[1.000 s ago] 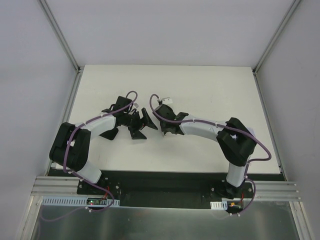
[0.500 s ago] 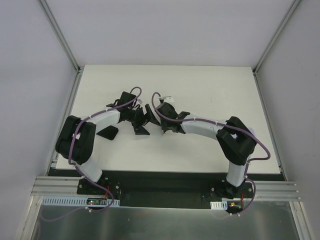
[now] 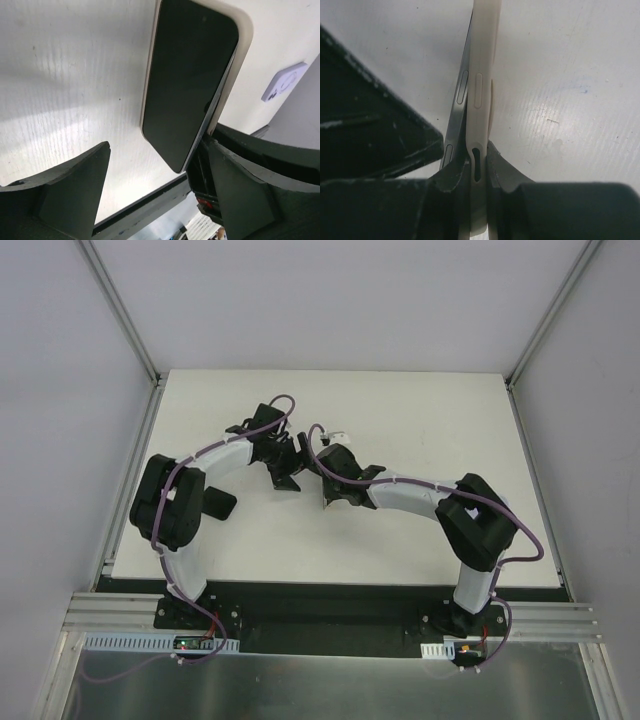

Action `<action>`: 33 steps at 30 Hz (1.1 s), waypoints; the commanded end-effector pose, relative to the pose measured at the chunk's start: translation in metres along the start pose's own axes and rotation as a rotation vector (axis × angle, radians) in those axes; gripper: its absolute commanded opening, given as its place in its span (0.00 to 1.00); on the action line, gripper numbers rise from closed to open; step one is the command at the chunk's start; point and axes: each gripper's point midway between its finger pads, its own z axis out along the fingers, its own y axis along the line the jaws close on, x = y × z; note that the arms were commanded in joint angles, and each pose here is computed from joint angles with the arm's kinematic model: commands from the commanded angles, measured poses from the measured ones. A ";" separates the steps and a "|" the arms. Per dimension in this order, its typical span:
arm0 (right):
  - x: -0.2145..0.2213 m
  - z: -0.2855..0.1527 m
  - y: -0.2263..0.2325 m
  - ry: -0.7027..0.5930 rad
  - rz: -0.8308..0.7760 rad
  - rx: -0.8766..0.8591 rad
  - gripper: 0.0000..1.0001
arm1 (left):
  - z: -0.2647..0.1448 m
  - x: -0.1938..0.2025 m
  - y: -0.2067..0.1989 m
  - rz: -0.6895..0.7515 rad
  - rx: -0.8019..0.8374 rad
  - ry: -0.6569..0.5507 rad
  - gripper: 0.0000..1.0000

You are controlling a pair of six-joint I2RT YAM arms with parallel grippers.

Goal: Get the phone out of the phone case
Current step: Remove the phone case from the phone.

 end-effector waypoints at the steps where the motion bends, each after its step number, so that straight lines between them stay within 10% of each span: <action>1: 0.062 0.012 -0.008 0.189 -0.081 0.000 0.01 | 0.005 -0.008 0.007 0.061 -0.076 -0.017 0.78; 33: 0.031 -0.009 0.014 0.153 -0.092 -0.075 0.01 | 0.035 0.027 0.072 0.338 -0.591 -0.035 0.71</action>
